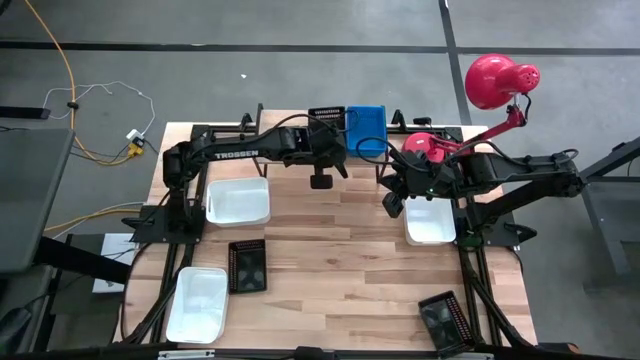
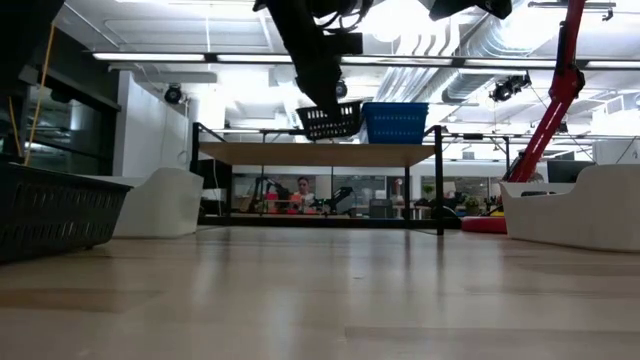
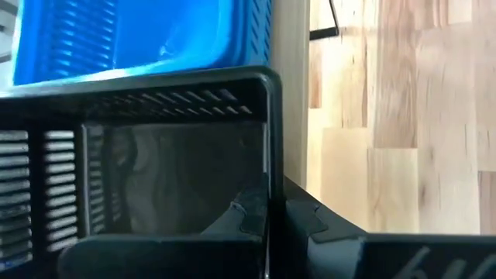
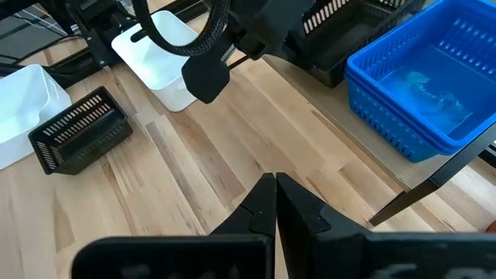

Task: Stack baskets on shelf by color
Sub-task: Put the top center black bin on the shelf

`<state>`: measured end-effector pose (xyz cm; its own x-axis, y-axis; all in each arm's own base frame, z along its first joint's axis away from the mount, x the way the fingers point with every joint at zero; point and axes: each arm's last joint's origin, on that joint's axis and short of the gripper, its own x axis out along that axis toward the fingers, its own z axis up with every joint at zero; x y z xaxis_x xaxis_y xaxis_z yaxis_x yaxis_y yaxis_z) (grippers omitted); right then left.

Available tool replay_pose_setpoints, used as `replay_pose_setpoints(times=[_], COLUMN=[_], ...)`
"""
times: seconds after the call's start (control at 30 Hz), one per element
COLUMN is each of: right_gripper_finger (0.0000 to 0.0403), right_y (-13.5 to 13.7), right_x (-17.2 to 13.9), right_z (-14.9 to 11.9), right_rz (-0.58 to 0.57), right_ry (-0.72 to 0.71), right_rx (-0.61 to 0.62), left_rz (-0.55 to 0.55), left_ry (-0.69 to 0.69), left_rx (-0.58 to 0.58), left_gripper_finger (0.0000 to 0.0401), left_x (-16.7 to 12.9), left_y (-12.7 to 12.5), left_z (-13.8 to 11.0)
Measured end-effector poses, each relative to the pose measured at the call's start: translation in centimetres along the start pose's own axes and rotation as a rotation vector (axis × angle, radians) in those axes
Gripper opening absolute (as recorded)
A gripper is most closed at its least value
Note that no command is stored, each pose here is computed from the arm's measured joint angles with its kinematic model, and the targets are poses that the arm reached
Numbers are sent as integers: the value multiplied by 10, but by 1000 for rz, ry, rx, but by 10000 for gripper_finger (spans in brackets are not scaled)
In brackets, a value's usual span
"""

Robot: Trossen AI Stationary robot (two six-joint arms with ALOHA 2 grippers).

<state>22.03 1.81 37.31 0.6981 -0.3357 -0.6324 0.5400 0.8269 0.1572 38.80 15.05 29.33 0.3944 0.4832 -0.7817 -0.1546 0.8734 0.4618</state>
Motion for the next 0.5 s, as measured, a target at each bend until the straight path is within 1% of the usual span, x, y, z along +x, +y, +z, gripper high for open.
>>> replay_pose_setpoints(times=[0.27,0.37,0.5], right_gripper_finger=[0,0,0], right_y=[0,0,0], right_x=[0,0,0], right_z=[0,1,1], right_rz=[2,4,4], right_ry=[-3,-5,-5], right_rx=[2,3,3], left_rz=[0,2,5], left_ry=[5,6,9], left_rx=[-2,3,9], left_gripper_finger=[4,21,58], left_x=[1,2,2], left_y=[1,2,4], left_z=[-1,-1,-2])
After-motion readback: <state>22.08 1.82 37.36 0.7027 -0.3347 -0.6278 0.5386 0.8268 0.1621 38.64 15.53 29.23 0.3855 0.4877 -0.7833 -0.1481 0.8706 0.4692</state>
